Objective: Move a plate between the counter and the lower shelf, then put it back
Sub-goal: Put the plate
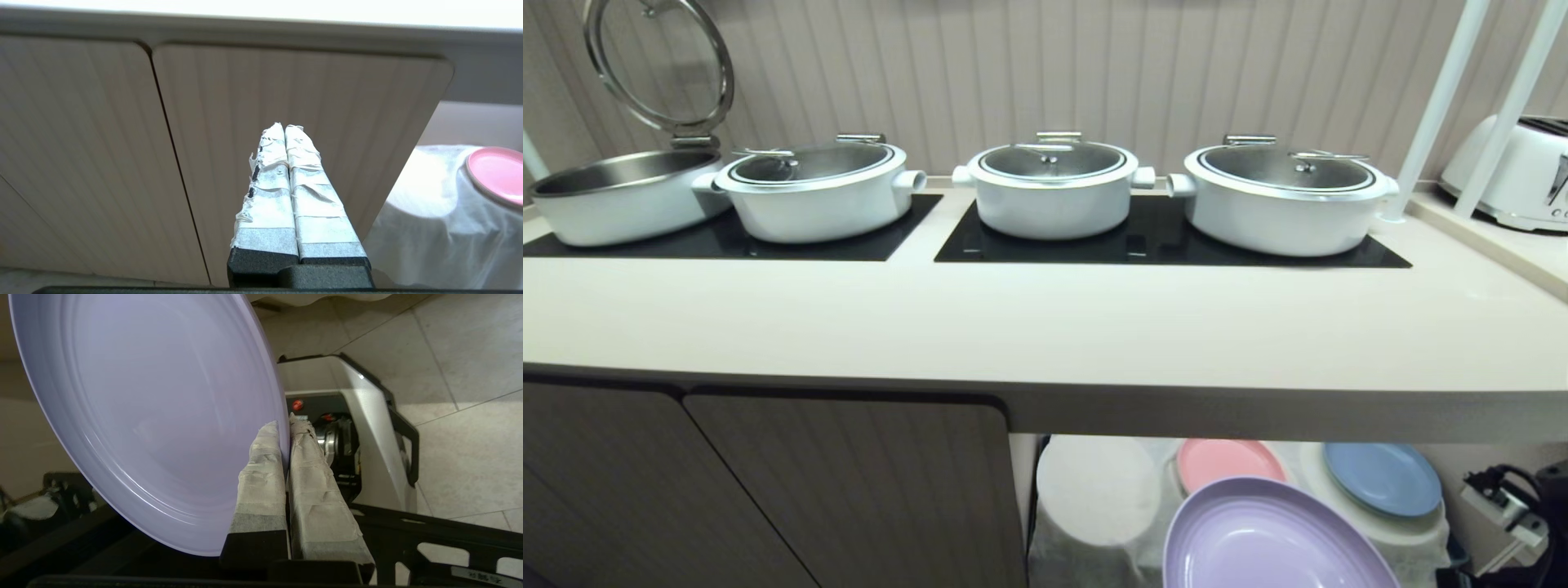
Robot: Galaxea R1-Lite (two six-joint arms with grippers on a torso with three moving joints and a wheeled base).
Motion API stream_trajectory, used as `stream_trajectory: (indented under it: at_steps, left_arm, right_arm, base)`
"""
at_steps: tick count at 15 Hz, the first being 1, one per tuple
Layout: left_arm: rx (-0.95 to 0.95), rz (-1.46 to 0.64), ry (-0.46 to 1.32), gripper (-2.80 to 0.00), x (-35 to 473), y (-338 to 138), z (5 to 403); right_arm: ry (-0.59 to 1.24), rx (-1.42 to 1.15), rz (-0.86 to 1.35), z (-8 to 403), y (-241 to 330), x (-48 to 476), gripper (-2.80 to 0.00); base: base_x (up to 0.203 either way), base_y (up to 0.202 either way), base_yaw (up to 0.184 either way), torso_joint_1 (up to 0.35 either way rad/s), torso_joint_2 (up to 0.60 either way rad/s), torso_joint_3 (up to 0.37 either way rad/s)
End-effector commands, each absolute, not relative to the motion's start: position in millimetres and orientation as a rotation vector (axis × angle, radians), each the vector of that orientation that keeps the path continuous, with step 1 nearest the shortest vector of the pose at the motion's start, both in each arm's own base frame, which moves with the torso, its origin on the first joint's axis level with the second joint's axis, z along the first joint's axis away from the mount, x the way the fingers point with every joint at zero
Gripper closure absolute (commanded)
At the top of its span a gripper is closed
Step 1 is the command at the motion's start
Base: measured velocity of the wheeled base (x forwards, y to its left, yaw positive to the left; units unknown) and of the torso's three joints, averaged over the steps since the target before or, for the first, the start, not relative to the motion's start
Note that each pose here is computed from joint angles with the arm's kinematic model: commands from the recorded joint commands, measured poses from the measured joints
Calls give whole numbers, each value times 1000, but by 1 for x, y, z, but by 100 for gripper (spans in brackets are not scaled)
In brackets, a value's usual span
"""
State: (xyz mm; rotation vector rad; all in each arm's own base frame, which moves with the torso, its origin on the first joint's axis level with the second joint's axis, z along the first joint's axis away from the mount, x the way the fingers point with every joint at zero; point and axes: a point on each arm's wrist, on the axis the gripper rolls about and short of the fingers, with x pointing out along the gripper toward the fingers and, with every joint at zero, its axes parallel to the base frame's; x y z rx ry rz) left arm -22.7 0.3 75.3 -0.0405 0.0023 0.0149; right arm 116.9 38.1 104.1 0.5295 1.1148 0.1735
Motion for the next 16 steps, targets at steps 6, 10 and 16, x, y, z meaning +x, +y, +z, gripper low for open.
stream_trajectory:
  at_steps: [6,10,16]
  left_arm:
    - [-41,15,3,0,-23,0,75]
    - [-41,15,3,0,-23,0,75]
    - [-41,15,3,0,-23,0,75]
  right_arm:
    - [1128,523,252,110,38,111,0]
    - [1128,524,254,110,38,111,0]
    - [1127,524,254,110,38,111,0]
  base:
    - [0,0,0,273,-590,-311]
    - [0,0,0,226,-452,-234]
    - [0,0,0,165,-347,-179]
